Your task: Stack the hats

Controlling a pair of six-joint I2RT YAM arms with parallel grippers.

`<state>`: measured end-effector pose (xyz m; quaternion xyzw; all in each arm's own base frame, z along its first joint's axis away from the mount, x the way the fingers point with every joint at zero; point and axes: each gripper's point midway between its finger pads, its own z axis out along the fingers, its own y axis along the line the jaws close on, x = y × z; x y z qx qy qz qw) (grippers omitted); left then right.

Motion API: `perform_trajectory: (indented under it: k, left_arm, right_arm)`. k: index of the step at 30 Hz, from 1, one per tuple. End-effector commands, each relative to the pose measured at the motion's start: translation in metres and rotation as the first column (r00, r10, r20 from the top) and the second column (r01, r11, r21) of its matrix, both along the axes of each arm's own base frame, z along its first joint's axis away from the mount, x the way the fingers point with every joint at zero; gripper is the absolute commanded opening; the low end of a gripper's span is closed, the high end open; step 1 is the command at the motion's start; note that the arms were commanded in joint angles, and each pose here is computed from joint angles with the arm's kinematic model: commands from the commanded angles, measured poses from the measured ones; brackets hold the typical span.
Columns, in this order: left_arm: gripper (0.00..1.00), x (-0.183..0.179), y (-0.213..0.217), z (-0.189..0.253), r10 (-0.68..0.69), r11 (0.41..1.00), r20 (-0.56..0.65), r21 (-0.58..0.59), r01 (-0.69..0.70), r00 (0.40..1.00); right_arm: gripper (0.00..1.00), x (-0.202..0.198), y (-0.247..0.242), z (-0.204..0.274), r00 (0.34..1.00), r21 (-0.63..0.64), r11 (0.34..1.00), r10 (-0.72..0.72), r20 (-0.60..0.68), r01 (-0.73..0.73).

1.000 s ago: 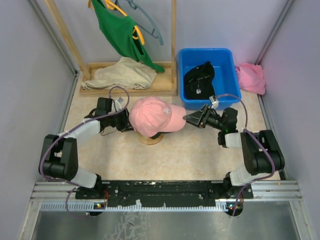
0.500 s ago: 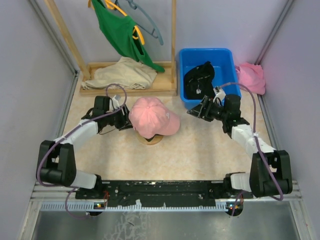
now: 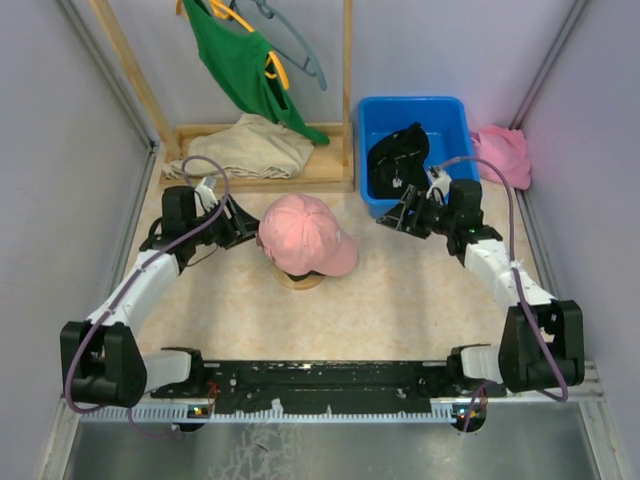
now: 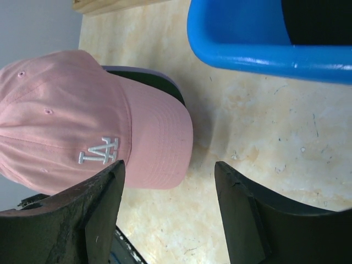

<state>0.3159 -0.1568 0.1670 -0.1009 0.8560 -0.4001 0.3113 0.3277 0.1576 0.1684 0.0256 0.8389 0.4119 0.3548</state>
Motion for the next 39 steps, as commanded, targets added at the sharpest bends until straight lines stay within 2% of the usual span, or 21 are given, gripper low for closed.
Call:
perform_trajectory:
  k: [1,10,17,20,23,28,35,39]
  left_arm:
    - [0.63,0.002,0.002,0.021,0.019,0.999,0.07,-0.037,-0.016,0.997]
    - [0.65,0.0,0.027,0.021,0.087,0.996,0.079,-0.019,-0.086,0.993]
    - [0.67,0.006,0.048,0.035,0.158,0.986,0.125,0.034,-0.164,0.979]
    - [0.68,0.009,0.053,0.042,0.169,0.983,0.145,0.049,-0.177,0.975]
    - [0.68,0.011,0.055,0.043,0.169,0.983,0.145,0.052,-0.178,0.975]
    - [0.68,0.013,0.059,0.04,0.178,0.981,0.139,0.059,-0.187,0.974]
    - [0.68,0.014,0.067,0.038,0.191,0.976,0.142,0.078,-0.204,0.971]
    - [0.68,0.014,0.069,0.037,0.192,0.975,0.141,0.084,-0.205,0.971]
  right_arm:
    - [0.66,0.021,-0.005,0.03,0.997,-0.027,1.0,-0.014,0.082,0.016]
    - [0.72,0.07,-0.017,0.055,0.988,-0.108,0.989,-0.085,0.131,0.1]
    - [0.98,0.118,-0.033,0.056,0.968,-0.23,0.948,-0.185,0.167,0.221]
    - [0.99,0.138,-0.04,0.051,0.954,-0.294,0.913,-0.234,0.188,0.282]
    - [0.99,0.164,-0.034,0.042,0.951,-0.245,0.923,-0.258,0.171,0.295]
    - [0.99,0.201,-0.012,0.038,0.947,-0.053,0.949,-0.303,0.103,0.31]
    - [0.95,0.247,-0.007,0.037,0.904,0.124,0.904,-0.42,0.075,0.41]
    - [0.93,0.266,-0.01,0.034,0.878,0.175,0.872,-0.473,0.067,0.457]
